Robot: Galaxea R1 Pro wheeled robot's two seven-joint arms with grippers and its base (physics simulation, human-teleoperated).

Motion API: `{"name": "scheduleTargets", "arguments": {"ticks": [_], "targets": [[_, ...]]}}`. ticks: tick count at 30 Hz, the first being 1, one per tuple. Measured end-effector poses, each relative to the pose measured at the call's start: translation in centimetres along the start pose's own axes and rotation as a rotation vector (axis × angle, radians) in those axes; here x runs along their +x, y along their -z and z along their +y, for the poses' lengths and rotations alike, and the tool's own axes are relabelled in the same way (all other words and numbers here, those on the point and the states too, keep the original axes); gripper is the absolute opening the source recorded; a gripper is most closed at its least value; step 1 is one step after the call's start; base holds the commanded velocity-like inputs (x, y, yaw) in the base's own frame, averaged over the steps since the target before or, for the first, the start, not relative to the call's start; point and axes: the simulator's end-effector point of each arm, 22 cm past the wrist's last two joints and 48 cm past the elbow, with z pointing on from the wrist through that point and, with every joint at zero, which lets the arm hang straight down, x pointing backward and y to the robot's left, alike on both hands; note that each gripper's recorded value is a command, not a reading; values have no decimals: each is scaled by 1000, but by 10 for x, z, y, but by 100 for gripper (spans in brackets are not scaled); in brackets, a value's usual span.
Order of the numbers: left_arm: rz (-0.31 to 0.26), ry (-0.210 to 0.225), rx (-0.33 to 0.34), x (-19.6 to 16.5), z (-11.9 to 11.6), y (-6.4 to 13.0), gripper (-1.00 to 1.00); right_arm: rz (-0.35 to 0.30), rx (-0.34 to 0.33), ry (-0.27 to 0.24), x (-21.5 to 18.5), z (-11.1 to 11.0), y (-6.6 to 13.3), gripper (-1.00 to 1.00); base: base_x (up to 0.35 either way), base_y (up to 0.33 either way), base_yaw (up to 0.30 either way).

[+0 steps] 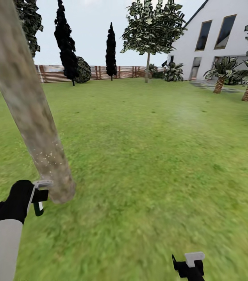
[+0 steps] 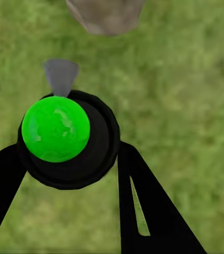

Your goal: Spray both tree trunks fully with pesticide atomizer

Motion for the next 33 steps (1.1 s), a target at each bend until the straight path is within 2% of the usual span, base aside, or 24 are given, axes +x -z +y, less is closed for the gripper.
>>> {"name": "scheduleTargets", "arguments": {"ticks": [4, 9, 18, 21, 23, 29, 33], "targets": [[1, -1, 6, 0, -4, 0, -100, 0, 0, 0, 0, 0, 0, 100, 271, -168, 189], [-3, -1, 6, -1, -5, 0, -100, -1, 1, 1, 0, -1, 0, 100, 231, -196, 9], [-2, -2, 2, 0, -2, 0, -100, 1, 1, 1, 1, -1, 0, 100, 101, -264, 0], [19, -9, -7, 15, 3, -6, -100, 1, 1, 1, 1, -1, 0, 100, 91, -270, 46], [20, -8, -12, 18, 6, -7, -100, 1, -1, 0, 1, 1, 0, 100, 95, -270, 221], [24, -18, -4, 20, -2, -8, -100, 1, -1, 0, 1, 1, 0, 100, 122, -270, 273], [23, -14, -32, 20, 5, -8, -100, 1, -1, -1, 0, 1, 0, 100, 143, -270, 277]]}}
